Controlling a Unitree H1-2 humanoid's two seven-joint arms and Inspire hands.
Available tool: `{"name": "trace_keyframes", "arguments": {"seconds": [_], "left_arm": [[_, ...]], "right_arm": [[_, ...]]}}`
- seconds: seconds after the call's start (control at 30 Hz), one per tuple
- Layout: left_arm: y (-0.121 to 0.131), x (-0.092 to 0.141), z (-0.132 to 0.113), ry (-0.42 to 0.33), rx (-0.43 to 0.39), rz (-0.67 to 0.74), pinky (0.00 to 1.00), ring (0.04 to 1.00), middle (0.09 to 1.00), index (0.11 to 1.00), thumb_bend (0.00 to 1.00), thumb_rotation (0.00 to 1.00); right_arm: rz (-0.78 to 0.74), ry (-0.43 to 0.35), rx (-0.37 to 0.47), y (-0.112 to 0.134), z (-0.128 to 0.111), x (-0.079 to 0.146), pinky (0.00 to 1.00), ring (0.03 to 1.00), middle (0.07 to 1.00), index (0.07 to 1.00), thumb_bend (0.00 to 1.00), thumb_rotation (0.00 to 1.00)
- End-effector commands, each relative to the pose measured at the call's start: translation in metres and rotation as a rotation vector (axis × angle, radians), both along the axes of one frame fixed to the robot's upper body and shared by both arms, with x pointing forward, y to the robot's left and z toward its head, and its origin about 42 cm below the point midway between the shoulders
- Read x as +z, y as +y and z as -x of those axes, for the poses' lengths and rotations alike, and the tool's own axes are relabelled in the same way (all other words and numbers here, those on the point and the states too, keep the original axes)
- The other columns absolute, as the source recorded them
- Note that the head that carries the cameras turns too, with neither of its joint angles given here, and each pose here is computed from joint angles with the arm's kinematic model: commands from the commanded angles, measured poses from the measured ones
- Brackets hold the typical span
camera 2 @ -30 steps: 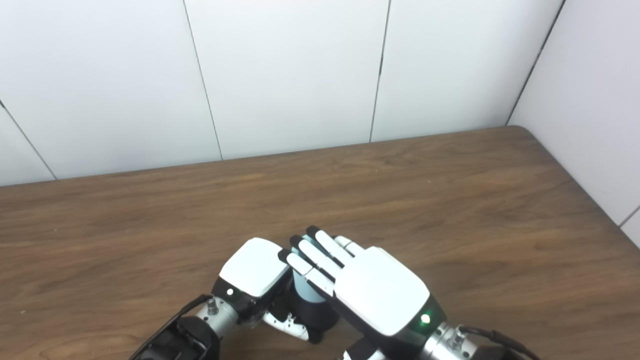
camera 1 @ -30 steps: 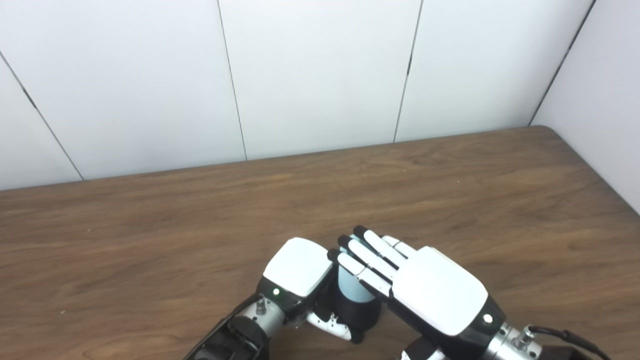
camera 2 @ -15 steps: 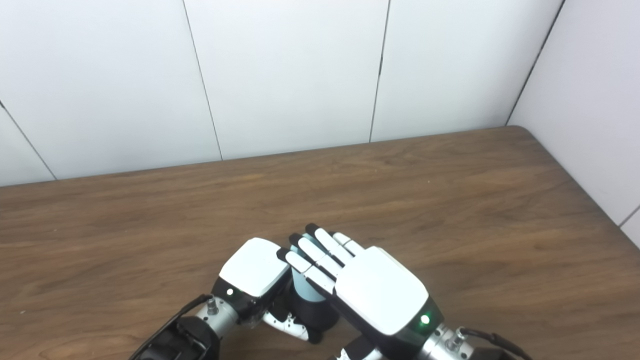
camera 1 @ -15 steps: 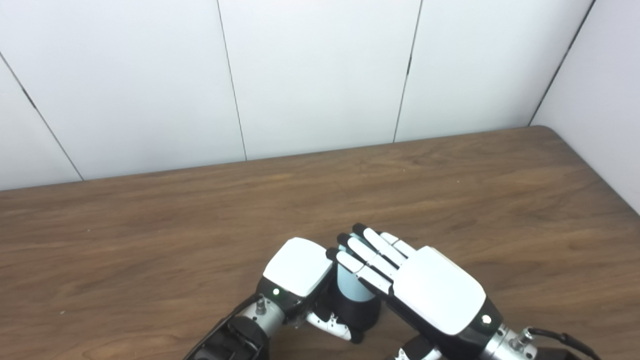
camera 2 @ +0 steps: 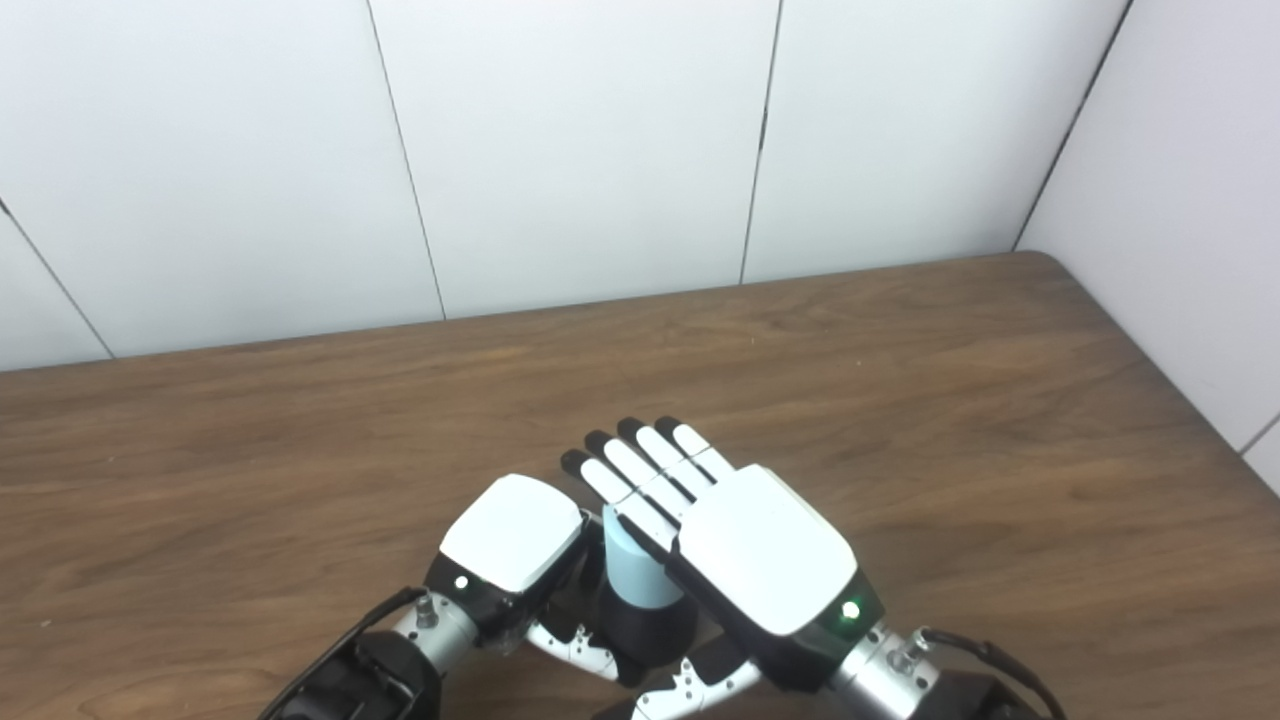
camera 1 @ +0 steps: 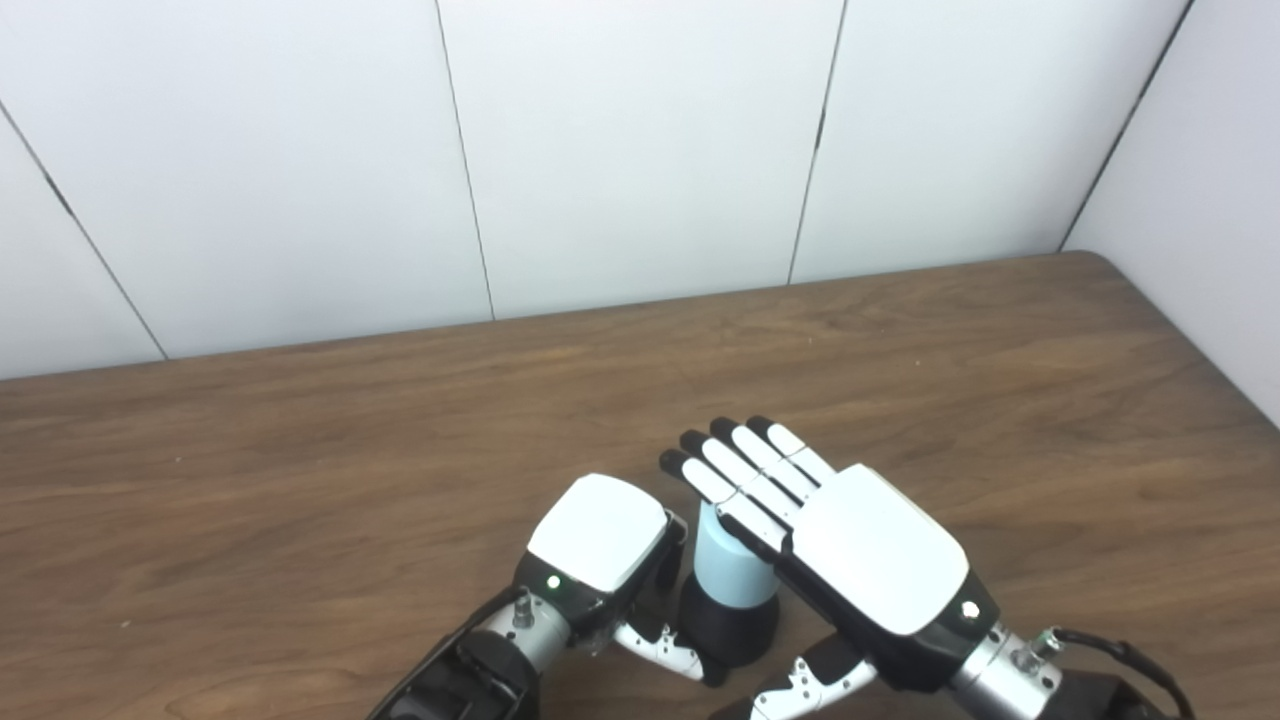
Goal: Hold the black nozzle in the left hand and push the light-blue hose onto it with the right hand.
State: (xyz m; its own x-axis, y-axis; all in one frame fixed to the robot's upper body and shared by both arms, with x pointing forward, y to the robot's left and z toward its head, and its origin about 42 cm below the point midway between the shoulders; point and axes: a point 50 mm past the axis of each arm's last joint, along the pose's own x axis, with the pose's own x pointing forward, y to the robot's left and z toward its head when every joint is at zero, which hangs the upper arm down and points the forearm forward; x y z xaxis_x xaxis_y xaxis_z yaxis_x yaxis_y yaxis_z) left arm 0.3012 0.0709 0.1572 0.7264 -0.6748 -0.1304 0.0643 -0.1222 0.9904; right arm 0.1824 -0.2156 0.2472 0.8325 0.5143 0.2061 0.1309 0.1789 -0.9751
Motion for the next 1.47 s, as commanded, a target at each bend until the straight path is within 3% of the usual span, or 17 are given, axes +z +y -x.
{"name": "trace_keyframes", "arguments": {"seconds": [0.0, 0.17, 0.27, 0.43, 0.6, 0.67, 0.73, 0.77, 0.83, 0.93, 1.03, 1.1, 1.17, 1.3, 1.43], "left_arm": [[0.060, -0.080, 0.007, 0.268, 0.152, -0.379, 0.44, 0.420, 0.429, 0.526, 0.52, 0.00], [0.068, -0.080, 0.004, 0.261, 0.167, -0.358, 0.38, 0.369, 0.412, 0.525, 0.52, 0.00], [0.072, -0.079, -0.001, 0.267, 0.193, -0.367, 0.31, 0.310, 0.467, 0.492, 0.52, 0.00], [0.082, -0.074, -0.009, 0.280, 0.242, -0.374, 0.35, 0.377, 0.427, 0.524, 0.51, 0.00], [0.095, -0.066, -0.014, 0.277, 0.289, -0.381, 0.33, 0.364, 0.456, 0.504, 0.52, 0.00], [0.101, -0.062, -0.015, 0.281, 0.307, -0.384, 0.33, 0.374, 0.474, 0.496, 0.52, 0.00], [0.107, -0.057, -0.015, 0.272, 0.328, -0.351, 0.23, 0.304, 0.475, 0.494, 0.52, 0.00], [0.112, -0.054, -0.014, 0.266, 0.341, -0.333, 0.17, 0.245, 0.473, 0.493, 0.52, 0.00], [0.119, -0.047, -0.013, 0.268, 0.366, -0.317, 0.13, 0.211, 0.472, 0.493, 0.52, 0.00], [0.127, -0.032, -0.006, 0.268, 0.397, -0.280, 0.08, 0.161, 0.471, 0.493, 0.52, 0.00], [0.136, -0.014, 0.005, 0.272, 0.419, -0.258, 0.07, 0.149, 0.471, 0.494, 0.52, 0.00], [0.145, -0.004, 0.014, 0.281, 0.435, -0.248, 0.09, 0.161, 0.471, 0.494, 0.52, 0.00], [0.155, 0.005, 0.021, 0.301, 0.466, -0.249, 0.09, 0.167, 0.471, 0.494, 0.52, 0.00], [0.175, 0.021, 0.033, 0.341, 0.533, -0.231, 0.09, 0.176, 0.471, 0.495, 0.52, 0.00], [0.191, 0.035, 0.040, 0.370, 0.594, -0.157, 0.09, 0.178, 0.471, 0.494, 0.52, 0.00]], "right_arm": [[-0.038, -0.098, 0.023, -0.002, 0.002, 0.010, 1.00, 1.000, 1.000, 1.000, 0.94, 1.00], [-0.081, -0.121, 0.026, -0.005, 0.003, 0.006, 1.00, 1.000, 1.000, 1.000, 0.93, 0.99], [-0.137, -0.167, 0.035, -0.006, 0.004, 0.002, 1.00, 1.000, 1.000, 1.000, 0.90, 0.95], [-0.268, -0.255, 0.026, -0.010, 0.003, -0.002, 0.90, 0.964, 0.973, 0.960, 0.86, 0.90], [-0.550, -0.326, 0.001, -0.018, -0.005, -0.006, 0.90, 0.981, 0.997, 0.997, 0.82, 0.92], [-0.654, -0.356, -0.026, -0.020, -0.010, -0.005, 0.88, 0.973, 1.000, 1.000, 0.74, 0.92], [-0.754, -0.372, -0.074, -0.023, -0.014, -0.004, 0.85, 0.937, 0.957, 0.949, 0.68, 0.89], [-0.817, -0.363, -0.114, -0.025, -0.016, -0.004, 0.80, 0.899, 0.920, 0.899, 0.63, 0.87], [-0.965, -0.327, -0.160, -0.028, -0.021, -0.008, 0.74, 0.872, 0.895, 0.863, 0.59, 0.82], [-1.141, -0.272, -0.207, -0.034, -0.031, -0.022, 0.68, 0.824, 0.852, 0.797, 0.36, 0.69], [-1.240, -0.214, -0.284, -0.038, -0.038, -0.040, 0.64, 0.784, 0.817, 0.780, 0.19, 0.46], [-1.280, -0.180, -0.320, -0.041, -0.042, -0.052, 0.65, 0.785, 0.820, 0.793, 0.15, 0.19], [-1.293, -0.165, -0.351, -0.044, -0.045, -0.063, 0.66, 0.776, 0.808, 0.779, 0.15, 0.05], [-1.286, -0.128, -0.387, -0.048, -0.047, -0.079, 0.67, 0.765, 0.801, 0.764, 0.15, 0.10], [-1.294, -0.096, -0.419, -0.051, -0.048, -0.090, 0.67, 0.759, 0.797, 0.759, 0.17, 0.22]]}}
